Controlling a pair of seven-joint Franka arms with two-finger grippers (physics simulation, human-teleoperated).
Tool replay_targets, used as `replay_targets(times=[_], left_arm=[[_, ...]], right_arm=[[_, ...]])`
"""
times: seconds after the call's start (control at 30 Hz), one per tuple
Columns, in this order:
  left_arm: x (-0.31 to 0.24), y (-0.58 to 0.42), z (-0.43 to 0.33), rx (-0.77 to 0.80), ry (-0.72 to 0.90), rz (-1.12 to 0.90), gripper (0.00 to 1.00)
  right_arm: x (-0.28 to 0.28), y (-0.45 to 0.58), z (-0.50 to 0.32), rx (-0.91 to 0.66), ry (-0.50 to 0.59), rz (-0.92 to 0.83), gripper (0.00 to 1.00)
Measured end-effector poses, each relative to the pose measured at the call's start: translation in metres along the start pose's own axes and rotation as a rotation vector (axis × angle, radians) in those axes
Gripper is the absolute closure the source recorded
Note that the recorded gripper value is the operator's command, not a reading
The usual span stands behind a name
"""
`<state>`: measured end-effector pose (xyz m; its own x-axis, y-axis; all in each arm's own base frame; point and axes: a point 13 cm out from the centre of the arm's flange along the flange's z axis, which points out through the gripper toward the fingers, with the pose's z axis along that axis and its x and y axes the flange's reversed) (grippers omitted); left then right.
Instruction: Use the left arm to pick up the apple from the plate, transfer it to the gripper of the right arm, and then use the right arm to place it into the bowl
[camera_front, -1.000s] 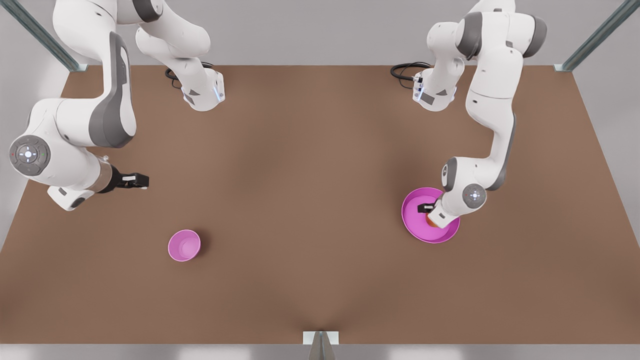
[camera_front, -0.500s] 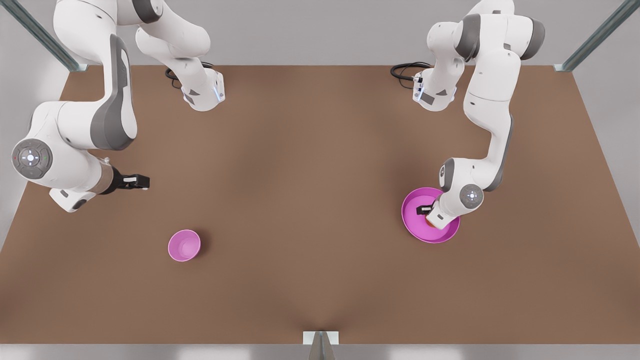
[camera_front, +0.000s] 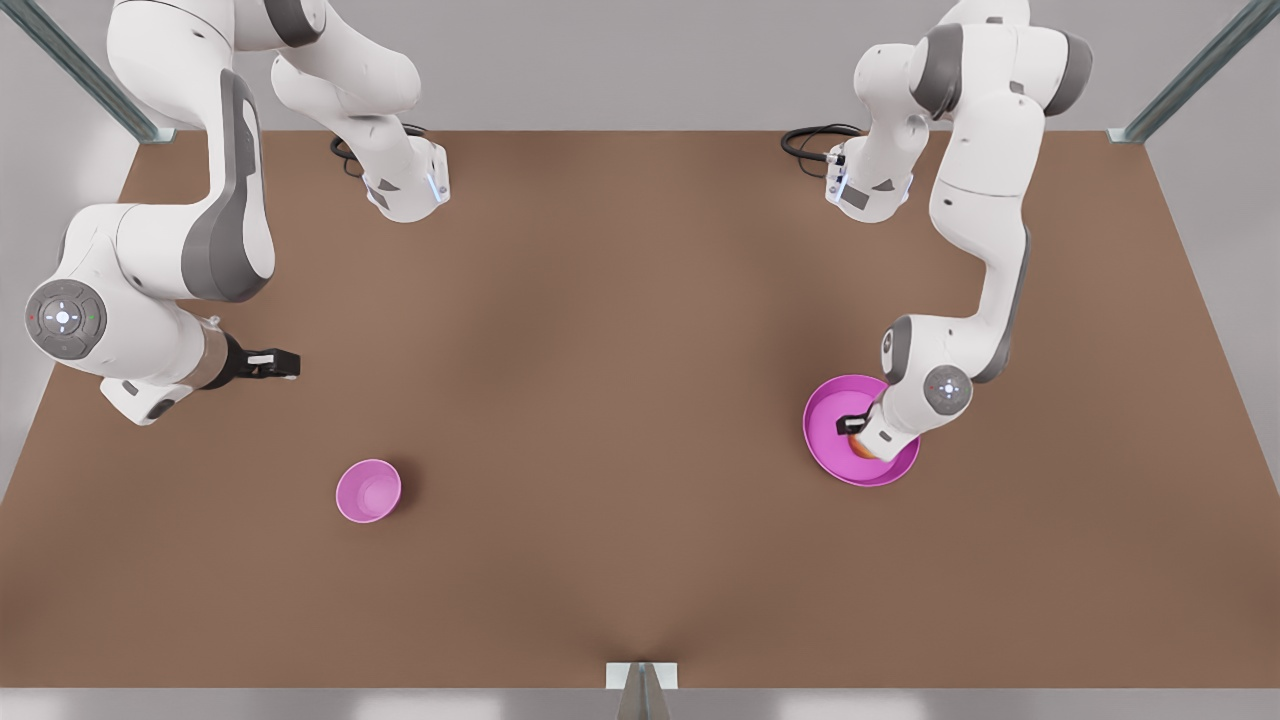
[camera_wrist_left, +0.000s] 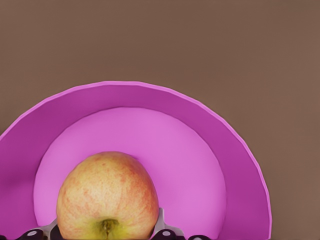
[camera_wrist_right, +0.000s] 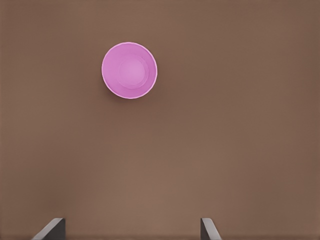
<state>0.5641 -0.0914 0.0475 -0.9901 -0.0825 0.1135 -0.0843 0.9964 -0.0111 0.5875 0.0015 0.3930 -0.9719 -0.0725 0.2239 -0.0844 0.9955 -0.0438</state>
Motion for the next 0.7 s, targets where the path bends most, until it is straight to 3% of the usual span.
replay_targets(times=[0.7], left_arm=[[-0.020,-0.005,0.001,0.006,-0.044,-0.025,0.14]], right_arm=[[-0.001,-0.003,0.009,0.000,0.017,0.002,0.00]])
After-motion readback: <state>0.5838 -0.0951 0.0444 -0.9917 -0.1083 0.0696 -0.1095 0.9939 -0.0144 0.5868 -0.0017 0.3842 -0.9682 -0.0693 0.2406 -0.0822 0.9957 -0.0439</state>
